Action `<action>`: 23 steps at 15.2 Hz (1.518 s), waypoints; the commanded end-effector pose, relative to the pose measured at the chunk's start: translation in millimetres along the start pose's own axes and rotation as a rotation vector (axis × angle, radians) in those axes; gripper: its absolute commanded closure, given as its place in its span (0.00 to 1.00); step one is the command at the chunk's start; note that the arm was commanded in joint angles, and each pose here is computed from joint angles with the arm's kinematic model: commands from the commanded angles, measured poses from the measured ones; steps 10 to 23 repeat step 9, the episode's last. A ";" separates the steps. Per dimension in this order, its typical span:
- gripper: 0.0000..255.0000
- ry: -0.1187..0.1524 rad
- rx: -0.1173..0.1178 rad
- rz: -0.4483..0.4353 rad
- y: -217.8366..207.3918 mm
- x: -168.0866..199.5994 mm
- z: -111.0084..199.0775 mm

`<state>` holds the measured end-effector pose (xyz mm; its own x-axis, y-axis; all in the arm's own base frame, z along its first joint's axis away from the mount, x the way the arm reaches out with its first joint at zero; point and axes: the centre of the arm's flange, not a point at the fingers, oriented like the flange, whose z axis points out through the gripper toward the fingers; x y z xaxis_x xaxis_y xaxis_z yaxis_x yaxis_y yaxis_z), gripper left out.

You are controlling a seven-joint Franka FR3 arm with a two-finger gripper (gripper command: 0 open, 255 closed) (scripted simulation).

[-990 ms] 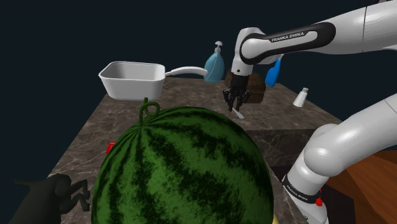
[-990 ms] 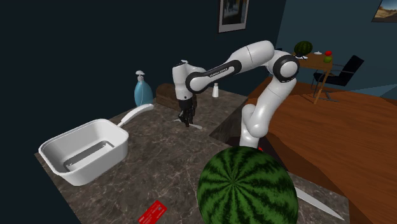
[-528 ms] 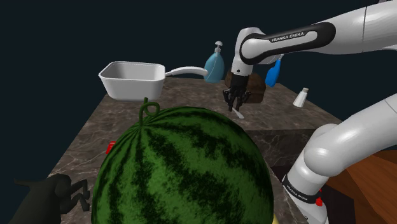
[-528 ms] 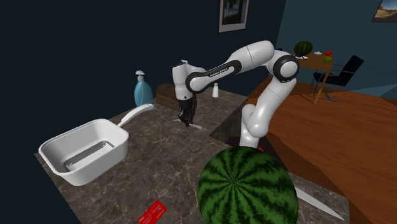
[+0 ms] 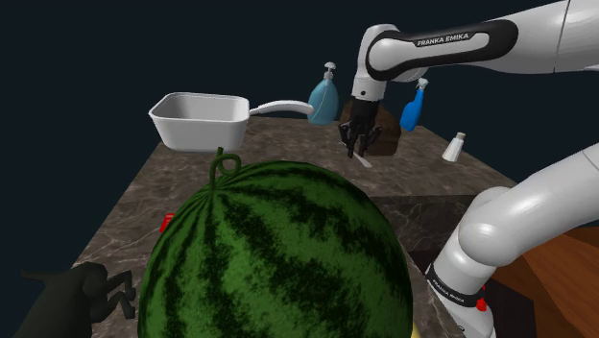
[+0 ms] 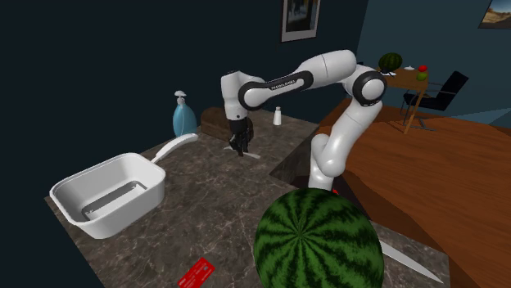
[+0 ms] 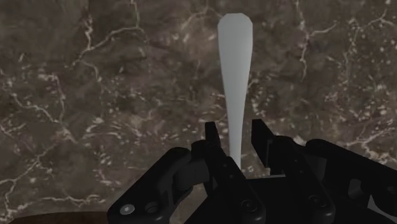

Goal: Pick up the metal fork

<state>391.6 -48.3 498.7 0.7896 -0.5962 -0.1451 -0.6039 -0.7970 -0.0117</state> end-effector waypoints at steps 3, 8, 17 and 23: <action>1.00 0.000 0.000 0.000 -0.3 -3.9 -20.4; 1.00 0.000 0.000 0.000 -0.5 -7.1 -42.1; 1.00 0.000 0.000 0.000 -0.5 -7.1 -42.1; 1.00 0.000 0.000 0.000 -0.5 -7.1 -42.1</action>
